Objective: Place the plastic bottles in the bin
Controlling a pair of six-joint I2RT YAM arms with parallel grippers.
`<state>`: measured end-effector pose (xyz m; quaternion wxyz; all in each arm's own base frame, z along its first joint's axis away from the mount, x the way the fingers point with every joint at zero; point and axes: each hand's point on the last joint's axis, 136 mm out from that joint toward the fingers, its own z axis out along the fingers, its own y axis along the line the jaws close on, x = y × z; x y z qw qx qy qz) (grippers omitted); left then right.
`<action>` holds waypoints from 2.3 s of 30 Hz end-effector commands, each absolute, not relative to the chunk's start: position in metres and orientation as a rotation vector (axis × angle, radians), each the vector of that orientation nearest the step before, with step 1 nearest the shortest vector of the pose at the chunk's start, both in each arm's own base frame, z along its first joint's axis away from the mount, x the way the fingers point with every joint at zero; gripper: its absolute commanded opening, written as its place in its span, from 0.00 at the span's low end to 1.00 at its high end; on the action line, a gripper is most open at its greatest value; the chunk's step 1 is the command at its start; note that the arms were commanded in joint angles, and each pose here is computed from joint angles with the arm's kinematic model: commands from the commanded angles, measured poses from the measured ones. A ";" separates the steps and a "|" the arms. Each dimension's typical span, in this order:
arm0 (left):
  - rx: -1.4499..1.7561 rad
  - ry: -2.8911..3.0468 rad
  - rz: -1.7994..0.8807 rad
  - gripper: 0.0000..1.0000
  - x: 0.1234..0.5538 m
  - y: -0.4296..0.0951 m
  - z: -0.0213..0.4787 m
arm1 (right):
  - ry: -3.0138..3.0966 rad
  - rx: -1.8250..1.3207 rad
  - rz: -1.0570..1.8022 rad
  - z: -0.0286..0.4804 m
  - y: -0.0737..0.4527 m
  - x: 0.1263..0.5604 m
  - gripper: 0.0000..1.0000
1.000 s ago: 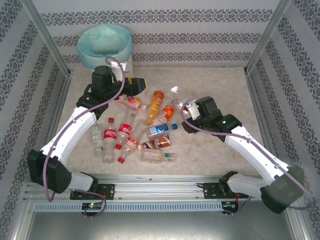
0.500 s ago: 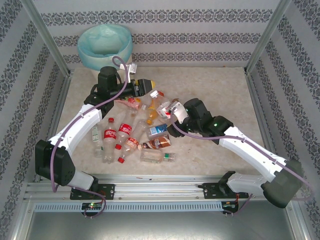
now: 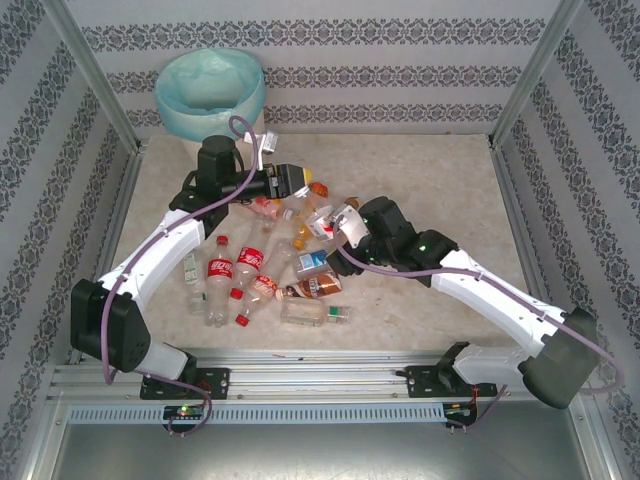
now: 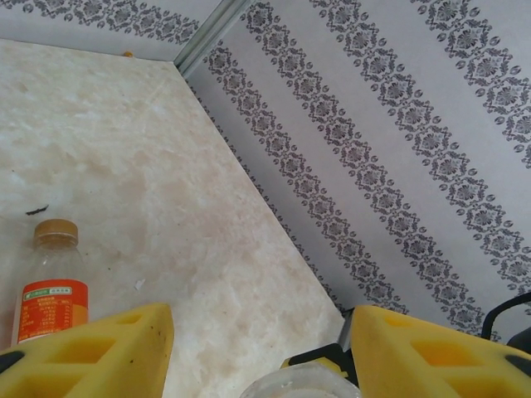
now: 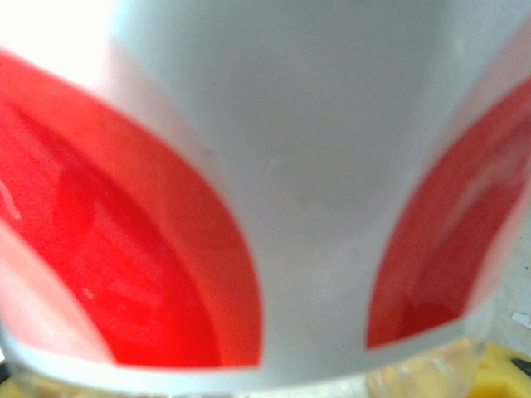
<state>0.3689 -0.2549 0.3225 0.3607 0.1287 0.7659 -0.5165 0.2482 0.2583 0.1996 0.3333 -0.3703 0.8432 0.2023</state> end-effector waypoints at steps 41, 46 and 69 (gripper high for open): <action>0.040 1.472 -0.440 0.00 0.415 -0.084 0.556 | 2.192 -0.850 0.407 0.218 0.266 0.272 0.97; -0.039 1.475 -0.146 0.00 0.455 -0.043 0.574 | 2.237 -0.865 0.429 0.210 0.274 0.269 0.94; -0.065 1.968 -0.130 0.00 0.653 -0.017 0.332 | 2.380 -0.948 0.419 0.161 0.300 0.249 0.91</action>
